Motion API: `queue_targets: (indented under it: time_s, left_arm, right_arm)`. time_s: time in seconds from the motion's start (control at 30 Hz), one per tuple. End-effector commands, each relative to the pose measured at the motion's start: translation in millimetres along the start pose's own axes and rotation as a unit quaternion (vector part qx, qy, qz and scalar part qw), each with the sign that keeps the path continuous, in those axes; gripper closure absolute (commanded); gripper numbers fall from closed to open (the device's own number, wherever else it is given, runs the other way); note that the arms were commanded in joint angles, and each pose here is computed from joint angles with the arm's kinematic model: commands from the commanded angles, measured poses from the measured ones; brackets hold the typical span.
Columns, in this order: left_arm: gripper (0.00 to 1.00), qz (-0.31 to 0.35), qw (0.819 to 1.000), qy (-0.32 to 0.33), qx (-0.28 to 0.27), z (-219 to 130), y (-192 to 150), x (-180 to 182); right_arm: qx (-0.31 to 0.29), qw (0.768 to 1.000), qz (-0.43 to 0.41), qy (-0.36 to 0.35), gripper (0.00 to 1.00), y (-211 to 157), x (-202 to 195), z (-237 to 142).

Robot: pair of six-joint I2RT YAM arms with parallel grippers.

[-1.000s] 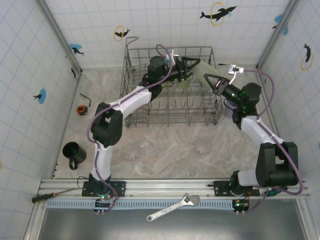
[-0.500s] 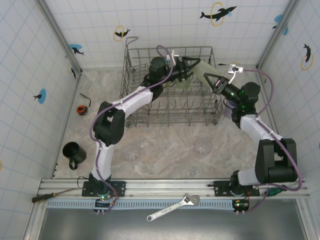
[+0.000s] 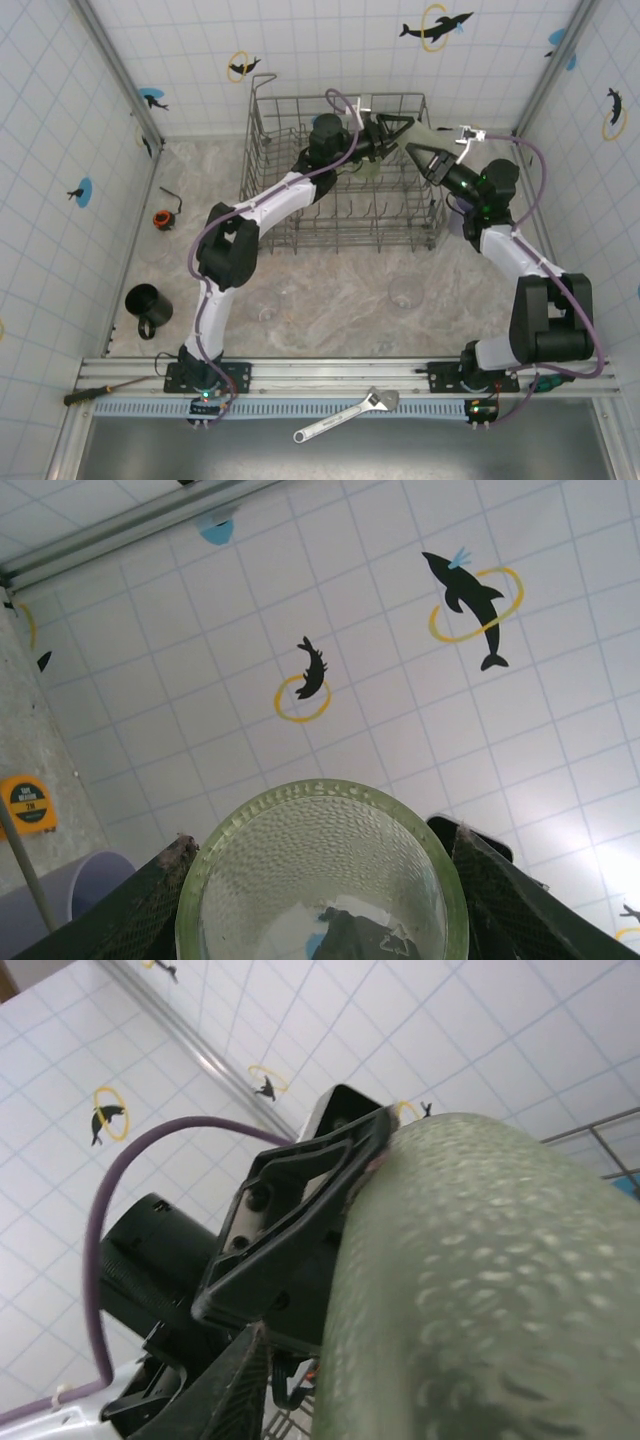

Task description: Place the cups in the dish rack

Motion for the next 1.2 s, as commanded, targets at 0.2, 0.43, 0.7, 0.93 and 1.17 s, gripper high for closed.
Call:
queue_targets:
  time_s: [0.2, 0.43, 0.7, 0.93, 1.17]
  left_arm:
    - [1.0, 0.054, 0.998, -0.028, -0.01, 7, 13, -17]
    - [1.0, 0.066, 0.997, -0.025, -0.038, -2, 33, -16]
    - [1.0, 0.118, 0.991, 0.016, -0.065, -9, 48, -13]
    - [1.0, 0.186, 0.974, 0.096, -0.085, -16, 60, 3]
    - [1.0, 0.248, 0.95, 0.15, -0.117, -20, 78, 13]
  right_arm:
    - [-0.015, 0.999, -0.03, -0.019, 0.21, 20, 7, -15]
    - [-0.025, 0.997, -0.031, -0.059, 0.1, 23, -1, -38]
    - [-0.037, 0.989, -0.019, -0.139, 0.01, 26, -22, -60]
    - [-0.055, 0.962, -0.065, -0.26, 0.01, 30, -32, -100]
    - [-0.09, 0.924, -0.119, -0.351, 0.01, 43, -27, -137]
Point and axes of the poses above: each hand's point on the last joint's axis, 136 mm out from that joint toward the fingers, its own z axis out along the fingers, its own x axis along the line the jaws close on, y = z × x, the point moved 1 cm from there along -z, back along the fingers, and after that the axes turned 1 degree about -z, right-handed, at the moved point
